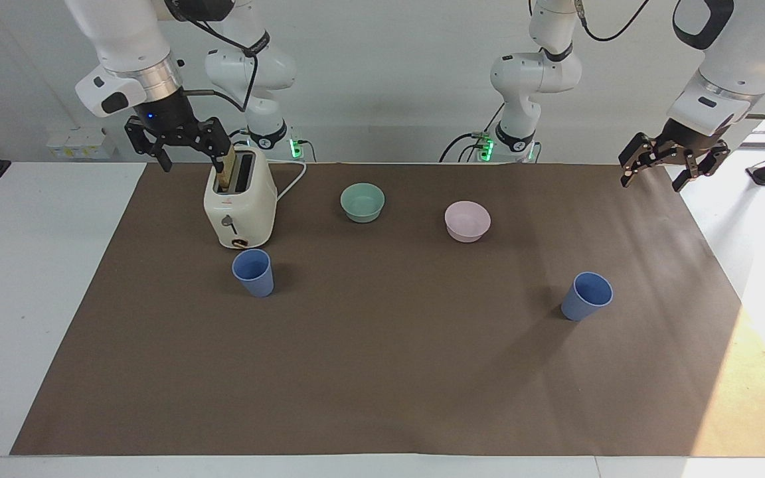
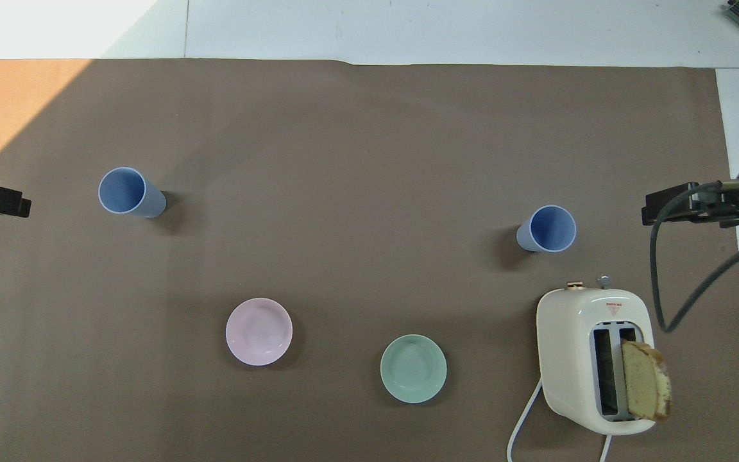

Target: Stack blue cups with both arms

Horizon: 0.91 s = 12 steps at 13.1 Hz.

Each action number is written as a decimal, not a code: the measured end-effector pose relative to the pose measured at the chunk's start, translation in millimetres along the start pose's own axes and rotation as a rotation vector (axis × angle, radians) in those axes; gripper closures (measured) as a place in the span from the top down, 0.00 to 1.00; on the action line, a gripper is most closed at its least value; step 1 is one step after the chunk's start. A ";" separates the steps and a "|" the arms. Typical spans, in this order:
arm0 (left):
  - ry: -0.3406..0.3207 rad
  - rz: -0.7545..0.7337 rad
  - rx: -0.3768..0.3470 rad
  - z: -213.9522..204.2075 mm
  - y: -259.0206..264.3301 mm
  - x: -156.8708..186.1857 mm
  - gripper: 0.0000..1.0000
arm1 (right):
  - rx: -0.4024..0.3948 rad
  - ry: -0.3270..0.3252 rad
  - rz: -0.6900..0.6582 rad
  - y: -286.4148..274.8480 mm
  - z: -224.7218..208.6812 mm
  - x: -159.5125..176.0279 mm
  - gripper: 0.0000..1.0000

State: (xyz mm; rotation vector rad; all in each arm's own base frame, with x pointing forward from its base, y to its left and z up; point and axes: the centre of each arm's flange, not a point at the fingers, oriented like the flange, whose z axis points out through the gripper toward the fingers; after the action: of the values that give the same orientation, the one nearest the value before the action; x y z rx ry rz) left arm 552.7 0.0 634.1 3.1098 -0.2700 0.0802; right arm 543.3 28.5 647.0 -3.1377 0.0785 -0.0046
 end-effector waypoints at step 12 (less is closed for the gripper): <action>0.059 0.005 0.011 61.4 0.4 14.0 1.00 | 0.000 0.000 0.002 1.0 0.0 0.1 1.00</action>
State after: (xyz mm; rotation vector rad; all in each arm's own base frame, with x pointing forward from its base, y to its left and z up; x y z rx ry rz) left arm 569.5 -4.3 573.5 3.1112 -0.2761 0.1731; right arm 543.3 27.5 647.0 -3.1376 0.0813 -0.0046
